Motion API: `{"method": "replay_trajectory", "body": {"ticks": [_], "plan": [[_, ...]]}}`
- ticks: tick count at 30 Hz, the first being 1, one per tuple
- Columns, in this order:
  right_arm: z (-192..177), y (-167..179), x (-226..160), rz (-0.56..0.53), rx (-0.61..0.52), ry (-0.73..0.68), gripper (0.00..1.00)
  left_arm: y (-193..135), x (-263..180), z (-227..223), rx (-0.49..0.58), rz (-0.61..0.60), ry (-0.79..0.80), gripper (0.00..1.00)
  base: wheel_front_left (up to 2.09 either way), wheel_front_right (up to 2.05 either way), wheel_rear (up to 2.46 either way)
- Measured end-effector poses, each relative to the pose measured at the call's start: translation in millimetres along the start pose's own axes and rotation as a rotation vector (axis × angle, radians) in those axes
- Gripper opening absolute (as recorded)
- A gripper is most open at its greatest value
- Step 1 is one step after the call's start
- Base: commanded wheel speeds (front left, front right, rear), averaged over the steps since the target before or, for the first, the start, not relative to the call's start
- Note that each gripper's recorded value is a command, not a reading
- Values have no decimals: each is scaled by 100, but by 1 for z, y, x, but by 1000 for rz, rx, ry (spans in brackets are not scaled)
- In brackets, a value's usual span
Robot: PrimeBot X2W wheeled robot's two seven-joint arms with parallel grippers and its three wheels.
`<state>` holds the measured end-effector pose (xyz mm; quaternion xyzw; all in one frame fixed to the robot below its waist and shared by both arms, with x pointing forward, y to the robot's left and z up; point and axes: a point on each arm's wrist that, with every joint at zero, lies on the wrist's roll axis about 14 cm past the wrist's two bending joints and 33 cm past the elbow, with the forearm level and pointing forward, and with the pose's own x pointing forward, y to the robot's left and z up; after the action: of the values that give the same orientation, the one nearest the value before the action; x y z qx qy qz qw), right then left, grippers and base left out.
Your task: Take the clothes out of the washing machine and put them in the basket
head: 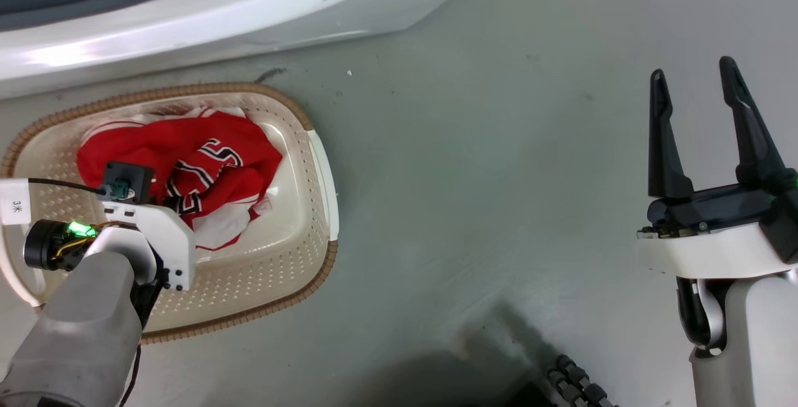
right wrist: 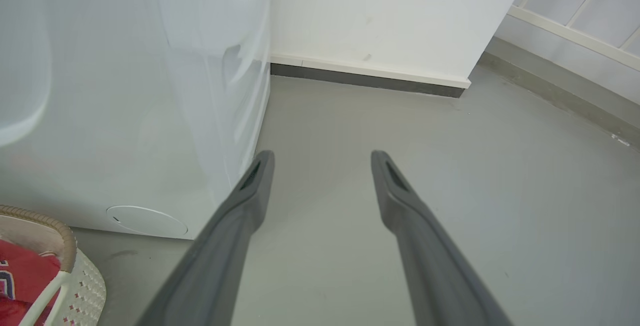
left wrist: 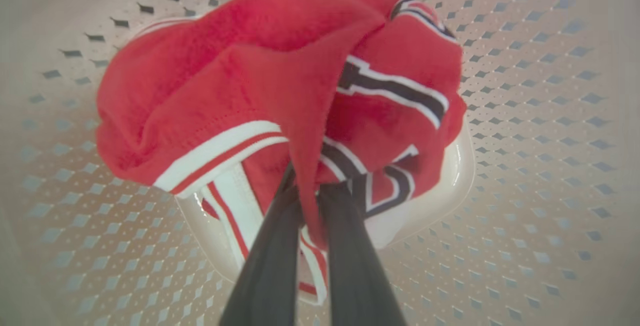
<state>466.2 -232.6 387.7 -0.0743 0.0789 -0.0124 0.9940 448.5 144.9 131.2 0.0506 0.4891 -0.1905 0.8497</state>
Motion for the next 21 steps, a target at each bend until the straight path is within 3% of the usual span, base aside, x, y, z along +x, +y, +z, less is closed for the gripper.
{"method": "replay_trajectory", "body": {"ticks": [5,6,7,14,21], "plan": [[-10,-1,1,-3,-2,25,100,-1,8,-6,-7,7,18,0,0,0,0],[-11,0,1,-2,-2,26,100,1,7,-3,-9,12,6,7,0,0,0],[-10,0,1,-2,-1,25,100,3,6,-1,-18,21,-1,98,0,0,0],[4,0,0,-1,1,-7,100,3,-9,12,-37,42,-51,100,0,0,0],[31,-3,-7,-9,14,-64,100,2,-41,52,-124,57,-208,100,0,0,0]]}}
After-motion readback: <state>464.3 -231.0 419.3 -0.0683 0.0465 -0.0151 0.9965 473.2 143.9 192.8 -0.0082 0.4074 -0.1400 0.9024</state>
